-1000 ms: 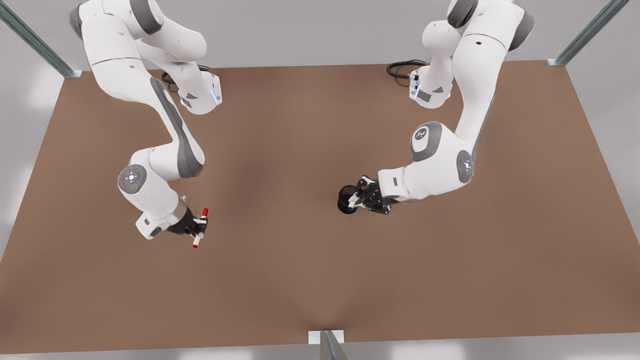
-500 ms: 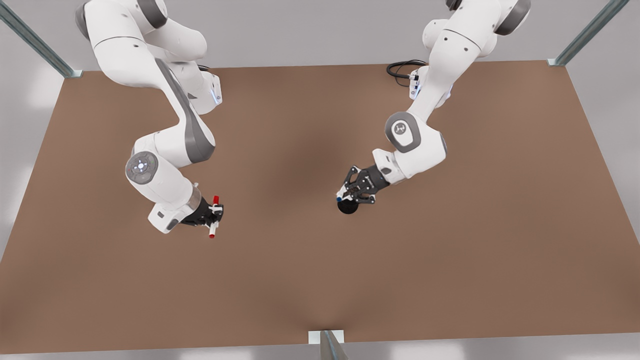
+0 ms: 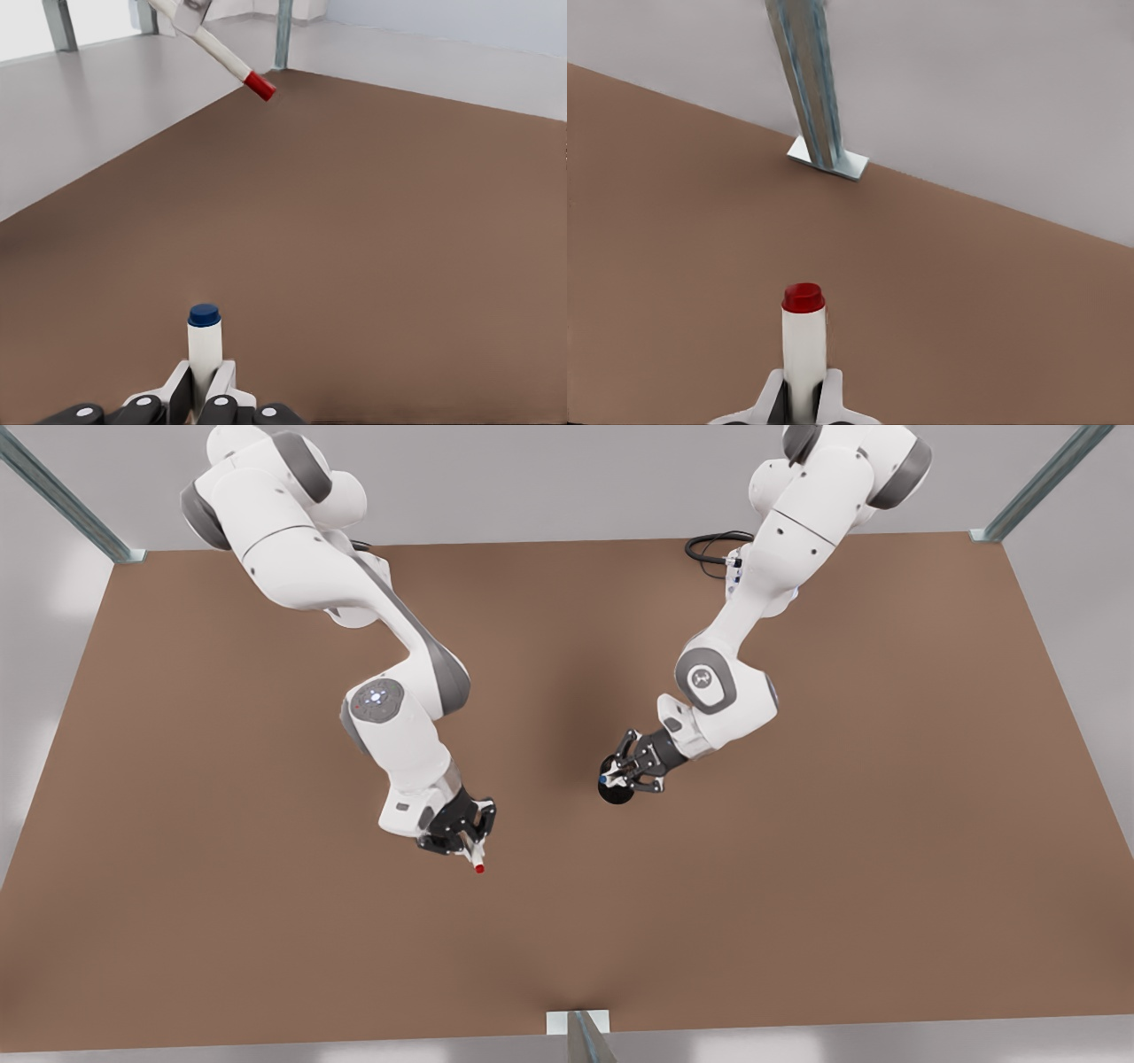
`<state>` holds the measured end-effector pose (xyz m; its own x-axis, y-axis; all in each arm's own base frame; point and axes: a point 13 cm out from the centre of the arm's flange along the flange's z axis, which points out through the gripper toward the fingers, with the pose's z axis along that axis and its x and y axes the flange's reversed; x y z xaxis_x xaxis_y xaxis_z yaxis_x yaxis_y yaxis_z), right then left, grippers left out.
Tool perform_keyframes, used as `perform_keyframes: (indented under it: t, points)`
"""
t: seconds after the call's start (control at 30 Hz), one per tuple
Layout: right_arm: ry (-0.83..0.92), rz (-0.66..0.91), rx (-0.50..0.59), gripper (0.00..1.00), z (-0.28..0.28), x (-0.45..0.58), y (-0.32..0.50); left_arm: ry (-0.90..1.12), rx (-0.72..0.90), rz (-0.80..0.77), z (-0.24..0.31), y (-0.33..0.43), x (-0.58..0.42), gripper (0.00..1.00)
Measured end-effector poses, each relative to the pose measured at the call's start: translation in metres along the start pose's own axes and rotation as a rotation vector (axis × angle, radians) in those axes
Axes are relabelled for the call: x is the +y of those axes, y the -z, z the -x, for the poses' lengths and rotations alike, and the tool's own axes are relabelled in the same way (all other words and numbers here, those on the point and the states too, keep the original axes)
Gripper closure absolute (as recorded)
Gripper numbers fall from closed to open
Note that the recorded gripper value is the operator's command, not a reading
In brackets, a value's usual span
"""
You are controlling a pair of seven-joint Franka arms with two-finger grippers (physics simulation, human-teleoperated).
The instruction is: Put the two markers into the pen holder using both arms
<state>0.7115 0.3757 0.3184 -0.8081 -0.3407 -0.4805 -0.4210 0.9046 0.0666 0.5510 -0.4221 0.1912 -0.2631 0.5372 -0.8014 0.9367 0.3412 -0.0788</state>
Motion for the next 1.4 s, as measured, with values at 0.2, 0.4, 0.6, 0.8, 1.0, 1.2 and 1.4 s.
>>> perform_keyframes:
  t: [0.2,0.4,0.6,0.8,1.0,1.2,1.4]
  points:
    - [0.123,0.028,-0.142,0.79,0.042,0.07,0.002,-0.13,-0.02,0.0,0.007,0.008,0.003,0.0]
    - [0.211,0.047,-0.195,0.79,0.041,0.125,0.003,-0.382,0.004,0.039,-0.009,0.148,0.156,0.0]
    - [0.388,0.032,-0.232,0.79,0.015,0.236,0.019,-0.718,0.311,-0.127,0.073,0.221,0.18,0.0]
    - [0.463,-0.074,-0.225,0.79,-0.022,0.287,0.014,-0.373,0.744,-0.029,0.068,0.347,0.187,0.0]
    - [0.397,-0.147,-0.249,0.79,-0.036,0.29,-0.014,0.093,0.877,0.229,0.061,0.457,0.161,0.0]
    - [0.34,-0.17,-0.3,0.79,-0.05,0.313,-0.039,0.398,0.91,0.303,0.047,0.449,0.146,0.0]
    - [0.253,-0.184,-0.358,0.79,-0.05,0.327,-0.071,0.605,0.905,0.383,0.043,0.446,0.139,0.0]
